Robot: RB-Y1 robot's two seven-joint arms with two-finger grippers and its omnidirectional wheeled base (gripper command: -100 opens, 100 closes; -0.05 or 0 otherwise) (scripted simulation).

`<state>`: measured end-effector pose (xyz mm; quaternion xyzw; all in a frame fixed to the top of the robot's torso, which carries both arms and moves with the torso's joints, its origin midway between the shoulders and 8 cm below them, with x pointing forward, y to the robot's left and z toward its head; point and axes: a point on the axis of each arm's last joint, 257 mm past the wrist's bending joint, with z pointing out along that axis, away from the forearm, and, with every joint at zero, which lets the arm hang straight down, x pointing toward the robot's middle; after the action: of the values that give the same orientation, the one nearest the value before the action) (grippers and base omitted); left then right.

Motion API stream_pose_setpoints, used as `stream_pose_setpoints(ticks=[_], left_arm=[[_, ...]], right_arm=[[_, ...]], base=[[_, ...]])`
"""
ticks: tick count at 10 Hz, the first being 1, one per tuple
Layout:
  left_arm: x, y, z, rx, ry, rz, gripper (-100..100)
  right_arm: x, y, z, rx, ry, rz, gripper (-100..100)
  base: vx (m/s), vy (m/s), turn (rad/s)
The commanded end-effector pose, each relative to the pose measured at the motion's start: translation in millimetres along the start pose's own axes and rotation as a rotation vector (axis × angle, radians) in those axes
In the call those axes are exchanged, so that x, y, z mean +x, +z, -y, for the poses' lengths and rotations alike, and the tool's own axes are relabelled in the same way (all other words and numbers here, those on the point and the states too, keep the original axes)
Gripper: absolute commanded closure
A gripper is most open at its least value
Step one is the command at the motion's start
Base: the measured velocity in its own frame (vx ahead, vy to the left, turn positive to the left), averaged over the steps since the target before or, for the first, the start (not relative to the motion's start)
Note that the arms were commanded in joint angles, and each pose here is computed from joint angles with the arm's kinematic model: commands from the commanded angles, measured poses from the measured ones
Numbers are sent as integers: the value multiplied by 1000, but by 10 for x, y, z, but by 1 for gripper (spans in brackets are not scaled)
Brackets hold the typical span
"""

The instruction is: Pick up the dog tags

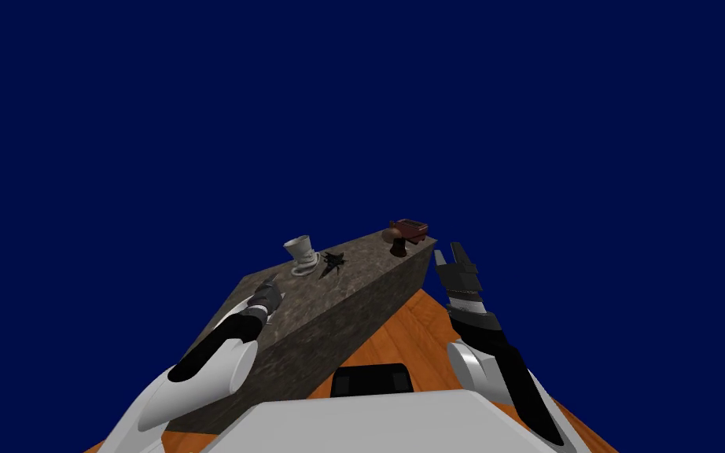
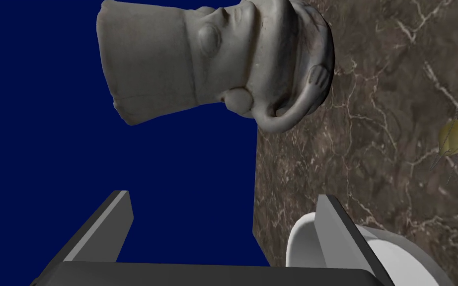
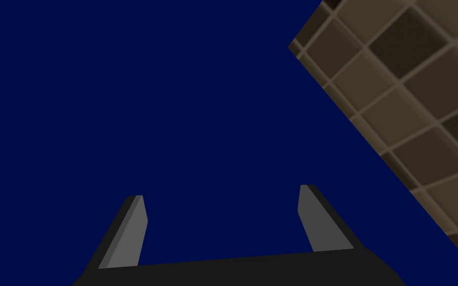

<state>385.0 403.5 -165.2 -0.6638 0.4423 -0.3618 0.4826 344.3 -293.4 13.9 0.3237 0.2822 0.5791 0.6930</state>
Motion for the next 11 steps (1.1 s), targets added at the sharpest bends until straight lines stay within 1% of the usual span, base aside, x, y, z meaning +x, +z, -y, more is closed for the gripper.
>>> stream_pose_setpoints(ticks=[1,2,3,4,5,6,7,8,9,10,11], left_arm=[[-71,25,-78,-38,-19,22,-100],[-80,23,-114,-52,-19,26,-100],[-151,40,-196,-87,-37,48,-100],[-158,37,-222,-97,-37,51,-100],[-225,50,-295,-128,-56,71,-100],[-233,45,-328,-141,-56,75,-100],[-300,53,-407,-174,-74,96,-100],[-306,47,-433,-184,-74,99,-100],[-373,48,-520,-219,-92,121,-100],[-377,44,-538,-226,-92,123,-100],[-444,36,-636,-265,-109,146,-100]], right_arm=[[0,0,0,0,0,0,0],[1,0,0,0,0,0,0],[0,0,0,0,0,0,0],[0,0,0,0,0,0,0],[0,0,0,0,0,0,0],[0,0,0,0,0,0,0],[0,0,0,0,0,0,0],[0,0,0,0,0,0,0],[0,0,0,0,0,0,0],[0,0,0,0,0,0,0],[0,0,0,0,0,0,0]], base=[[-4,4,-167],[-6,10,-104],[-8,8,-189],[-9,11,-75],[-7,6,-154],[-4,6,-83],[-3,2,-156],[-3,5,-96],[-2,2,-150],[-2,4,-87],[-1,2,-167]])
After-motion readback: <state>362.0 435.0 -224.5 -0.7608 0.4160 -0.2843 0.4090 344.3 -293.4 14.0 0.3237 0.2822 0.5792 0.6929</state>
